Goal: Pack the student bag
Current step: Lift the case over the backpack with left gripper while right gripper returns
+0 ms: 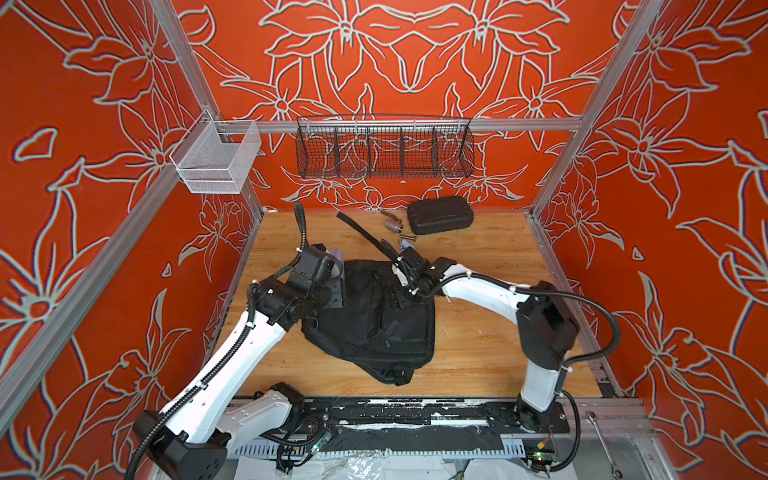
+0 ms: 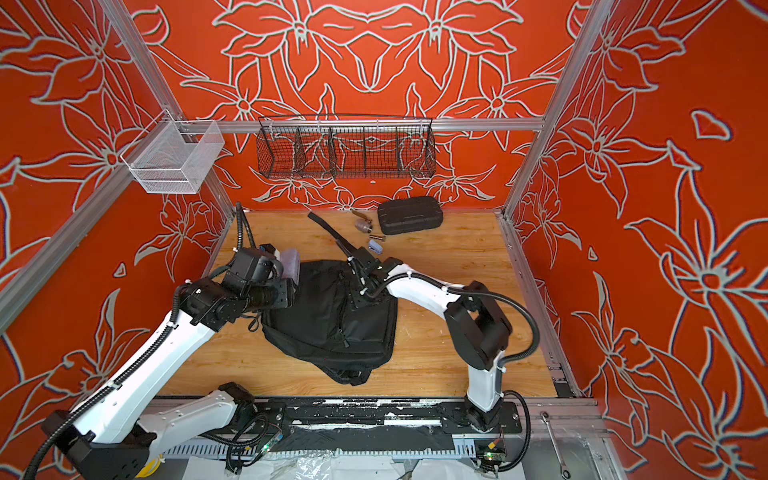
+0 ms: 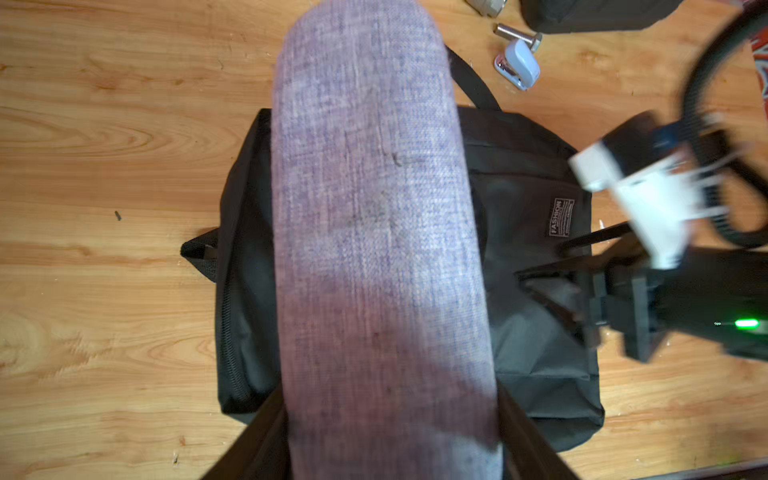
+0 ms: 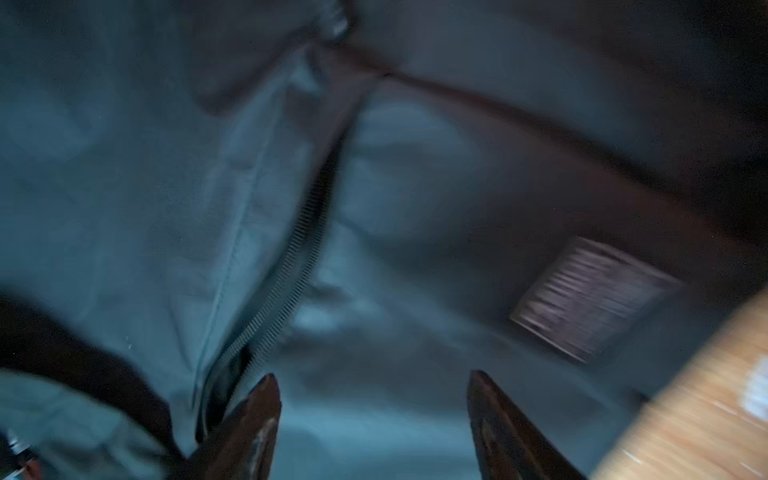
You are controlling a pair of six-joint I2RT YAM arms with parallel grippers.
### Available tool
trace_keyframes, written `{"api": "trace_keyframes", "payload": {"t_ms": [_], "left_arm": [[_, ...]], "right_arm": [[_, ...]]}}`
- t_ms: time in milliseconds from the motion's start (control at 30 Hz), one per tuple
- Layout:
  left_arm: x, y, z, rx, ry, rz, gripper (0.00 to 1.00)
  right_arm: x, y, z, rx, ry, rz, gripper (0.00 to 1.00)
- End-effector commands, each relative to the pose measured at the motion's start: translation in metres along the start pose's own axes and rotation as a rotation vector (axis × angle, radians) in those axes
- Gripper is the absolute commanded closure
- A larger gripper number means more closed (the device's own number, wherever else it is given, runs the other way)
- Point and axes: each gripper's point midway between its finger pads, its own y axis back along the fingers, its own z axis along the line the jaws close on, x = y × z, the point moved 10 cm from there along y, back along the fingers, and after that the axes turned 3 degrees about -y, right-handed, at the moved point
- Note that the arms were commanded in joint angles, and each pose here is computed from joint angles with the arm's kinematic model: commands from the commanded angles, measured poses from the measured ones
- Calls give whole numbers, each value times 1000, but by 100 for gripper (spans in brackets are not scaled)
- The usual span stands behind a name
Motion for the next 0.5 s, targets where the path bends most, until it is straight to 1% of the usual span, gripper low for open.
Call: {"api": "trace_keyframes", "payload": {"t_ms": [0,133,233,300,367,400,467], "left_arm": [[-5,-3,-1,32,18,-10,76],[-4,-6,1,32,10,-1,76],[-3,-8,3,33,5,7,76],[-2,-8,4,32,3,11,76],[-2,-8,5,33,1,13,76],[-1,-8,6,32,1,14,76],[-1,-9,6,36,-2,17,76]], "right_arm": [[0,-13,11,78,-12,39,26],[-3,-30,12,119,-36,29,27],[-3,-41,11,123,-59,24,28],[-2,-45,12,137,-70,17,29],[0,-42,9,150,-87,-17,28],[1,-41,7,162,-97,-37,27],[4,-41,2,211,-111,-49,19]]}}
